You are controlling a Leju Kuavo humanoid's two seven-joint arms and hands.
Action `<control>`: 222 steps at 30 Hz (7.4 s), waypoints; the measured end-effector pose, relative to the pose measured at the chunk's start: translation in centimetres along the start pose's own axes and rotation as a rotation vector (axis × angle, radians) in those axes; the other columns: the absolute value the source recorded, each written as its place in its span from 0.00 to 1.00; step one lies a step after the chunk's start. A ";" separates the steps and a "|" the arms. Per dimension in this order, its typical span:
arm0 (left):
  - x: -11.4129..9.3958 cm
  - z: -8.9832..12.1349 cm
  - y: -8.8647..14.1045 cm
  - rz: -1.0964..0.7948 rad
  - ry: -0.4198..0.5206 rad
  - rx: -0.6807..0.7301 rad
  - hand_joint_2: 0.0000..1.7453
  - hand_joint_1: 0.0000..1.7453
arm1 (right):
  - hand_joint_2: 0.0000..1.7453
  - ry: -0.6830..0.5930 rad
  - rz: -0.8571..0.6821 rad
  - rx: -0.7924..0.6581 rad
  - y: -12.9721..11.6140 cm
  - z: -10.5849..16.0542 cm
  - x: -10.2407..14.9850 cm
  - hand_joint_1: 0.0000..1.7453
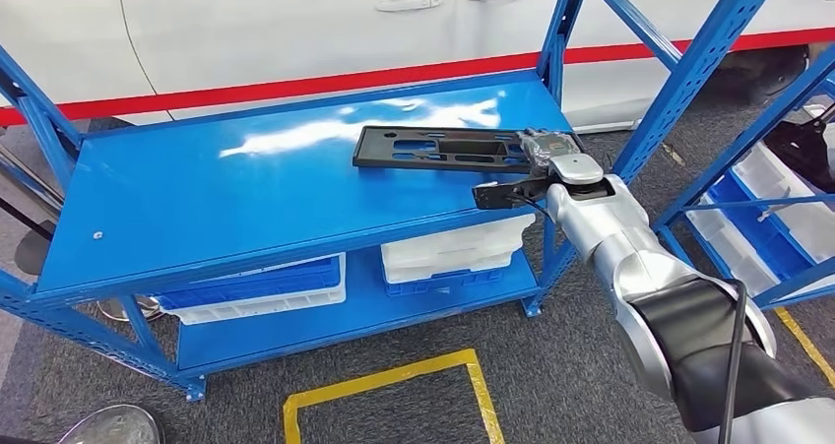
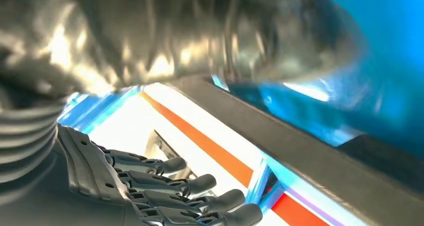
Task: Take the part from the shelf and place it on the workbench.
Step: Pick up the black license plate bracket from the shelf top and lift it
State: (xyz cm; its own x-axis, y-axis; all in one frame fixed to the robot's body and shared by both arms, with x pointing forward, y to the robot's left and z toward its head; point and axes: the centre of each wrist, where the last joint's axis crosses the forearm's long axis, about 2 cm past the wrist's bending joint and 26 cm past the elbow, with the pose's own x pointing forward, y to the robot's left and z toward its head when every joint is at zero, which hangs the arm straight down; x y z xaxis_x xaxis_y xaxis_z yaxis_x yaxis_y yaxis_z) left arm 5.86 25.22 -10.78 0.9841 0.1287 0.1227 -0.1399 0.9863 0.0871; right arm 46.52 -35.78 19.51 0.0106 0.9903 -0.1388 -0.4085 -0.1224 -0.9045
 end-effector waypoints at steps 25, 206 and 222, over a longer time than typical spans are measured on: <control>0.1 0.0 0.0 -0.010 0.005 0.003 0.00 0.00 | 1.00 0.073 0.012 -0.023 0.7 0.1 -1.4 0.00; 0.0 0.1 -0.4 0.002 0.019 0.006 0.00 0.00 | 0.00 -0.164 0.138 -0.126 -3.0 0.1 1.9 0.00; 0.0 0.1 -0.4 0.002 0.013 0.009 0.00 0.00 | 0.00 -0.184 0.149 -0.122 -3.0 0.1 2.5 0.00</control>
State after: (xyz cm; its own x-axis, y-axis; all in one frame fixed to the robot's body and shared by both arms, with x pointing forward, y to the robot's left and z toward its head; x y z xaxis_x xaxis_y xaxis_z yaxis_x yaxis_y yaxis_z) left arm 5.94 24.80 -10.73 0.9852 0.1317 0.1100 -0.1424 0.9852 0.0958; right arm 47.74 -32.93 21.95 -0.2118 0.9548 -0.2087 -0.2797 -0.2638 -0.9231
